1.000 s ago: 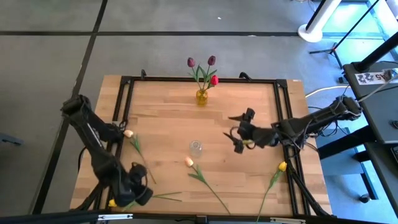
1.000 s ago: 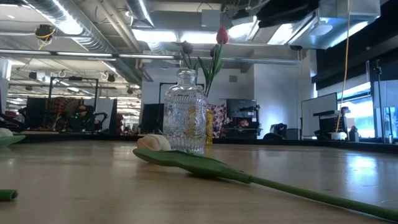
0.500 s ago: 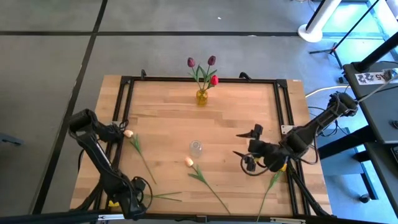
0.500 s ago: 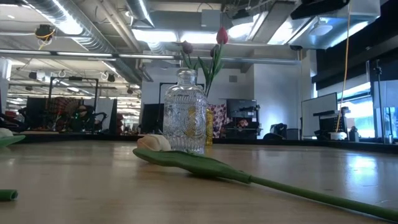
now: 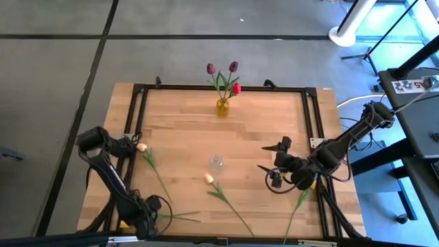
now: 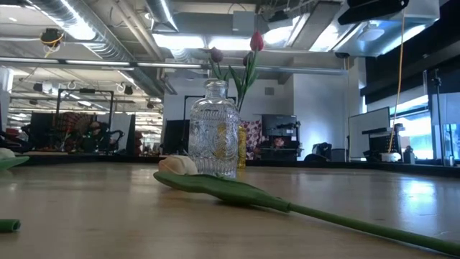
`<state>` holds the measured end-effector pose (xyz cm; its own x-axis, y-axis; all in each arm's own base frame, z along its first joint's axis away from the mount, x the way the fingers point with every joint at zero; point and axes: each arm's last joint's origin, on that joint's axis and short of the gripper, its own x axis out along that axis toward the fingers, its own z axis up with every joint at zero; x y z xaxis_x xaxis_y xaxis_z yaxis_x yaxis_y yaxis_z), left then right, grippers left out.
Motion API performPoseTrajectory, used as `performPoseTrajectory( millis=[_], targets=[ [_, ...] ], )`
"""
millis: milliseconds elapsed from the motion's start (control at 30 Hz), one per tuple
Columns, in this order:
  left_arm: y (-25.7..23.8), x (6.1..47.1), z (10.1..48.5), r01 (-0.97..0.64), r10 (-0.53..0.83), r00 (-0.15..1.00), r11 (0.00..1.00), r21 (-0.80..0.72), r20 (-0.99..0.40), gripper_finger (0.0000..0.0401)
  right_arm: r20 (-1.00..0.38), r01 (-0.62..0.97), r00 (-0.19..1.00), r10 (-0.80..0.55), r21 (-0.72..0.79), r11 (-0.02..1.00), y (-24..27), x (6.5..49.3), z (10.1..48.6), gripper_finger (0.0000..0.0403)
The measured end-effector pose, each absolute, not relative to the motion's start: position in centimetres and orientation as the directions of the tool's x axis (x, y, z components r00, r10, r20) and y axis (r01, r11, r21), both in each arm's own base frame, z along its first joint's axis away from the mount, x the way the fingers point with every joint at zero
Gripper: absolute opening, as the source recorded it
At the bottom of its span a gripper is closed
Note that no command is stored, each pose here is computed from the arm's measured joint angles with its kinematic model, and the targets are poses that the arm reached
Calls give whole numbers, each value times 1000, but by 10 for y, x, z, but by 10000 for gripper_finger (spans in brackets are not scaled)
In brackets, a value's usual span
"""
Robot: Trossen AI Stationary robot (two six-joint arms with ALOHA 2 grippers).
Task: Sort flowers into vase by color
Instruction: Put the red flower into the yellow vase
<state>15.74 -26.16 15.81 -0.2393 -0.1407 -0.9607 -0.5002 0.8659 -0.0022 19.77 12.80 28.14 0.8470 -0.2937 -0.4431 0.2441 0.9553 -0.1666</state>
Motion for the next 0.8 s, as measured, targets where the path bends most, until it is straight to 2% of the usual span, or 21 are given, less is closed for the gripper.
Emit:
performPoseTrajectory(
  millis=[167, 367, 467, 633, 733, 800],
  targets=[
    [-257, 159, 151, -413, -43, -210, 910, 49, -977, 133, -442, 244, 847, -294, -167, 955, 128, 198, 281, 319],
    [-260, 163, 139, -267, -26, -188, 963, 26, -982, 126, -443, 243, 848, -292, -165, 956, 128, 198, 282, 319],
    [-261, 164, 133, -230, 6, -185, 972, 49, -983, 96, -442, 243, 849, -291, -163, 956, 128, 198, 282, 319],
    [-253, 168, 133, -288, 68, -201, 950, 125, -977, 15, -440, 239, 852, -283, -154, 959, 127, 197, 284, 319],
    [-240, 172, 142, -286, 157, -158, 938, 198, -975, 9, -435, 234, 859, -271, -139, 962, 126, 195, 292, 319],
    [-233, 182, 157, -282, 217, -89, 931, 234, -972, 6, -426, 231, 865, -265, -129, 964, 126, 195, 301, 319]
  ],
)
